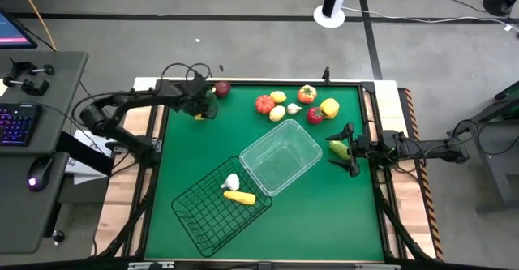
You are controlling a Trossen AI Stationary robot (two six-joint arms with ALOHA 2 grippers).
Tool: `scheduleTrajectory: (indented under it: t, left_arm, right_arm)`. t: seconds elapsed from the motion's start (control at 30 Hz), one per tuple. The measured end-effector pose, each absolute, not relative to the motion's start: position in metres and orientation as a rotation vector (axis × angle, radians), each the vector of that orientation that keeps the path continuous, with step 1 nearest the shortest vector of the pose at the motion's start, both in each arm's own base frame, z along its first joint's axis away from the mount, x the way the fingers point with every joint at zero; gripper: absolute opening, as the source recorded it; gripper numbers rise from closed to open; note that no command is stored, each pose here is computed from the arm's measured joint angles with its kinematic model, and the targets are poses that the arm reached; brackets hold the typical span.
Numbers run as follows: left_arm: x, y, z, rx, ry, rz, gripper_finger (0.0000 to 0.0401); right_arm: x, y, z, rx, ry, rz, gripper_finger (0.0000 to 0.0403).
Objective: Sort produce into baskets
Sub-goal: Put the top left lemon into the transparent bin
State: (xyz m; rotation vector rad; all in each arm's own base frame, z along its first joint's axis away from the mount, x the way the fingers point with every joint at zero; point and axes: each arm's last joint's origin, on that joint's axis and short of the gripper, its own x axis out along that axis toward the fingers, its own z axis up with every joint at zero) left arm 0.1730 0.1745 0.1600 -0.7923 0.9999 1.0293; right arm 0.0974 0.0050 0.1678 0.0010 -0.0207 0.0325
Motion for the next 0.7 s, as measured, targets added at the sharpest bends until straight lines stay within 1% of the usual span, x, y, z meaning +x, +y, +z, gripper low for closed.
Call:
scheduleTrajectory:
  t: [0.1,0.2,0.27,0.33,0.43,0.57,0.7]
  left_arm:
    - [0.174,0.166,0.188,-0.777,0.834,1.002,0.0156]
    - [0.177,0.153,0.223,-0.767,0.597,0.955,0.0156]
    - [0.183,0.139,0.244,-0.77,0.442,0.872,0.0158]
    - [0.195,0.121,0.256,-0.779,0.352,0.763,0.0159]
    - [0.218,0.087,0.263,-0.799,0.305,0.593,0.0158]
    - [0.252,0.038,0.26,-0.813,0.279,0.4,0.0158]
    - [0.281,0.006,0.271,-0.719,0.263,0.267,0.0163]
  right_arm:
    - [0.097,0.005,0.168,0.001,-0.02,0.033,0.036]
    - [0.097,0.005,0.168,0.001,-0.021,0.033,0.036]
    - [0.097,0.005,0.168,0.001,-0.021,0.032,0.036]
    - [0.097,0.005,0.168,0.001,-0.021,0.033,0.036]
    - [0.097,0.005,0.168,0.001,-0.021,0.033,0.036]
    - [0.097,0.005,0.168,0.001,-0.021,0.033,0.036]
    - [0.097,0.005,0.168,0.001,-0.021,0.033,0.036]
